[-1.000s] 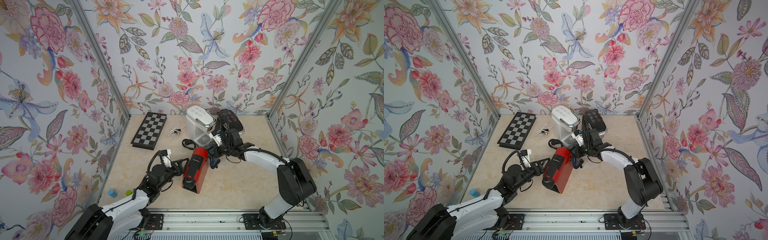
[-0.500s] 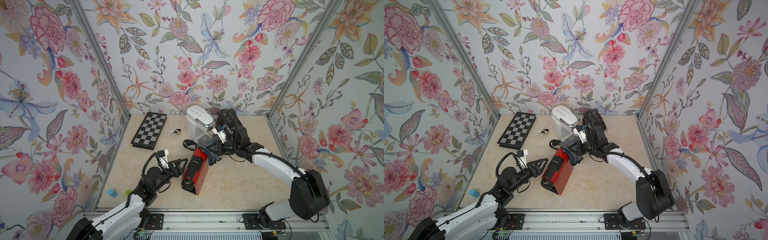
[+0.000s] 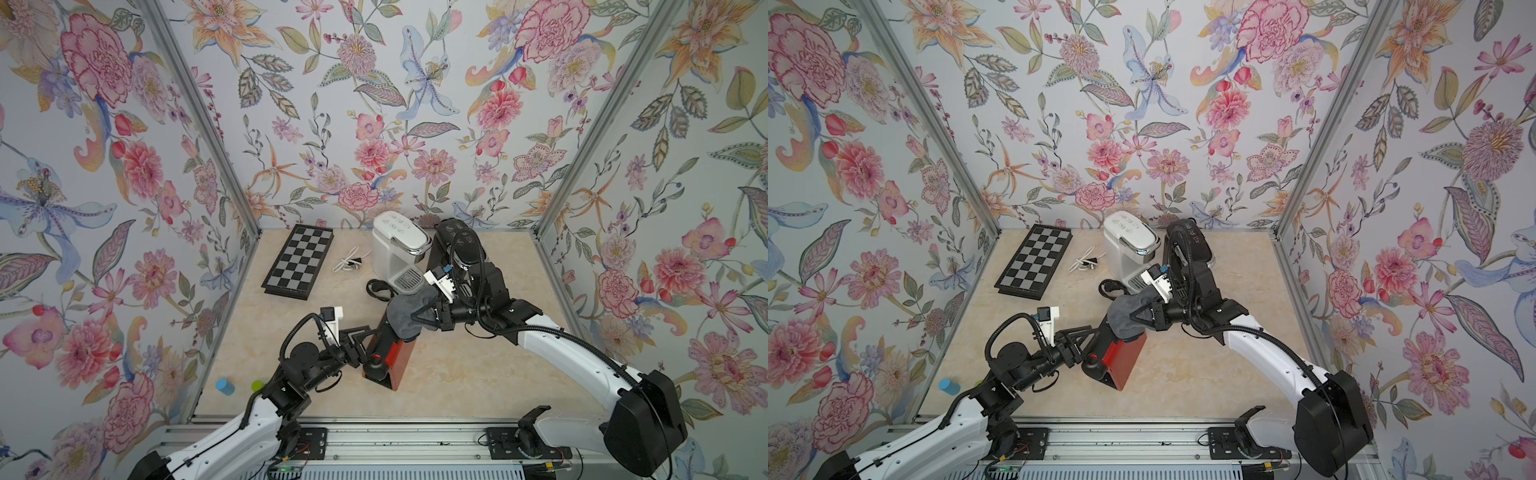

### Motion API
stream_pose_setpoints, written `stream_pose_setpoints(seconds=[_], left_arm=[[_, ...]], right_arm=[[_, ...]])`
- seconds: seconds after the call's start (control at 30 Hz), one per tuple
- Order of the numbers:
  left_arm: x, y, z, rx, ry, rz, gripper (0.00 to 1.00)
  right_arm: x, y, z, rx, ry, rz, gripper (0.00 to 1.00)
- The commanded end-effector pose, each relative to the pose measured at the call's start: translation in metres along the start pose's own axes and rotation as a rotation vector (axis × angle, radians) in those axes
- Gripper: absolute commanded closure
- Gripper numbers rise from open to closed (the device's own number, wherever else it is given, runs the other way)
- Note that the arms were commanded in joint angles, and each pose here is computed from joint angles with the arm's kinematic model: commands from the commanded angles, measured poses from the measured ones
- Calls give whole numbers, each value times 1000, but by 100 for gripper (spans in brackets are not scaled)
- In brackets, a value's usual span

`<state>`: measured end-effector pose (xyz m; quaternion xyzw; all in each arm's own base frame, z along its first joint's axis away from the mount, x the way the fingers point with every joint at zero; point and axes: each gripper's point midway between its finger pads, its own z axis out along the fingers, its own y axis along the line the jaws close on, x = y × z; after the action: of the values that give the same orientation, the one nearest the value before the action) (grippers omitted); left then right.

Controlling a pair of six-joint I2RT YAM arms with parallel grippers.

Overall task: Wipe the surface of a coffee machine
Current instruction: Wipe the dirt from the surface of the coffee machine.

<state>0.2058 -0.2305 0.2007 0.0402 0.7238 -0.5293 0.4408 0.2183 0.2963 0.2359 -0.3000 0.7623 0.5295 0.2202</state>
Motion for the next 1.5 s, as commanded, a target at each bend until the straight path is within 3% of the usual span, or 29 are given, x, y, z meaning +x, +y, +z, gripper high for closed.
stream_pose_setpoints(seconds=[0.0, 0.3, 0.5, 0.87, 0.97, 1.2, 1.47], left_arm=[[22, -11, 8, 32, 95, 59, 33], [48, -18, 32, 41, 168, 52, 33], [62, -10, 58, -9, 216, 83, 33], [59, 13, 50, -148, 220, 139, 32], [50, 11, 45, -148, 191, 138, 32], [-4, -10, 35, -159, 90, 212, 29], [-44, -48, 39, -78, 38, 279, 28]], right_arm=[[21, 10, -3, -45, 42, 27, 100], [56, -27, 18, 75, 115, 77, 100], [36, -41, 20, 120, 63, 59, 100], [9, -48, 26, 119, 18, 37, 100], [-9, -42, 22, 110, -12, 12, 100], [-42, -23, 5, 80, -78, -40, 100], [-64, -3, -9, 59, -126, -95, 100]])
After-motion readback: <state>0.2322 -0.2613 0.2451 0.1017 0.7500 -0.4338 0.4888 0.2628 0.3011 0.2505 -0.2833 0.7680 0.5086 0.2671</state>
